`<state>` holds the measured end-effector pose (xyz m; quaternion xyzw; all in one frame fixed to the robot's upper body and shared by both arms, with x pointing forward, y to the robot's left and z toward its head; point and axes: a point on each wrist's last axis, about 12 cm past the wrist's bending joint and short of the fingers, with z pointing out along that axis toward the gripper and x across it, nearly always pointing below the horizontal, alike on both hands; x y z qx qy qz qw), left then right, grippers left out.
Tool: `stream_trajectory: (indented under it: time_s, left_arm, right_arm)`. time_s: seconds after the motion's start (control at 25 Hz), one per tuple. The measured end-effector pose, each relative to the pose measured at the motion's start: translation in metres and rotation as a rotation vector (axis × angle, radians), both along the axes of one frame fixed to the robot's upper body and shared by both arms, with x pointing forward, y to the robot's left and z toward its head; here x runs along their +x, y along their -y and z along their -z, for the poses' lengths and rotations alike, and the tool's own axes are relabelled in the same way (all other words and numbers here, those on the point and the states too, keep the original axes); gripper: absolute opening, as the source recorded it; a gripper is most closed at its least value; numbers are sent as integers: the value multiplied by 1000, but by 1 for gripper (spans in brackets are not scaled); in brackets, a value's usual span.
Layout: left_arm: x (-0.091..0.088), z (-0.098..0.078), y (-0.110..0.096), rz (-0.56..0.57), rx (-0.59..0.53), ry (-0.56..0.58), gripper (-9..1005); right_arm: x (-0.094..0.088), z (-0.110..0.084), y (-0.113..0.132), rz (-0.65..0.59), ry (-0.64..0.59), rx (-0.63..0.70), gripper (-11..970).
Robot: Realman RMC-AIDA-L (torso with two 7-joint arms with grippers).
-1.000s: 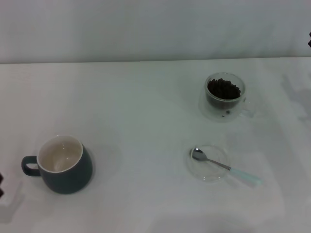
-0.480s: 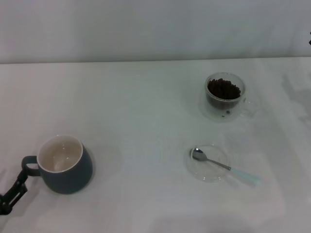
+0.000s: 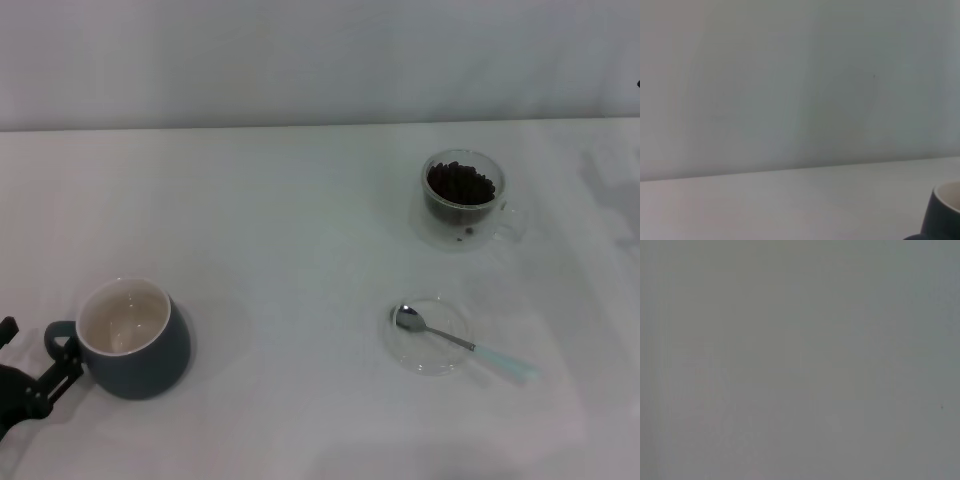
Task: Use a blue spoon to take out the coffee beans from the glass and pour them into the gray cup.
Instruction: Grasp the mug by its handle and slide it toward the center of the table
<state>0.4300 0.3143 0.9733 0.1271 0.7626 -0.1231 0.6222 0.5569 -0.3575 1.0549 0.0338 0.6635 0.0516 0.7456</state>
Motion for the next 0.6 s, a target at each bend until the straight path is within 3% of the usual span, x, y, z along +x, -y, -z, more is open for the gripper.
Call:
stream_trajectory:
  time_s: [0.6]
  left_arm:
    - [21, -4, 16, 19, -9, 15, 641]
  right_arm:
    - [2, -1, 0, 4, 5, 3, 856]
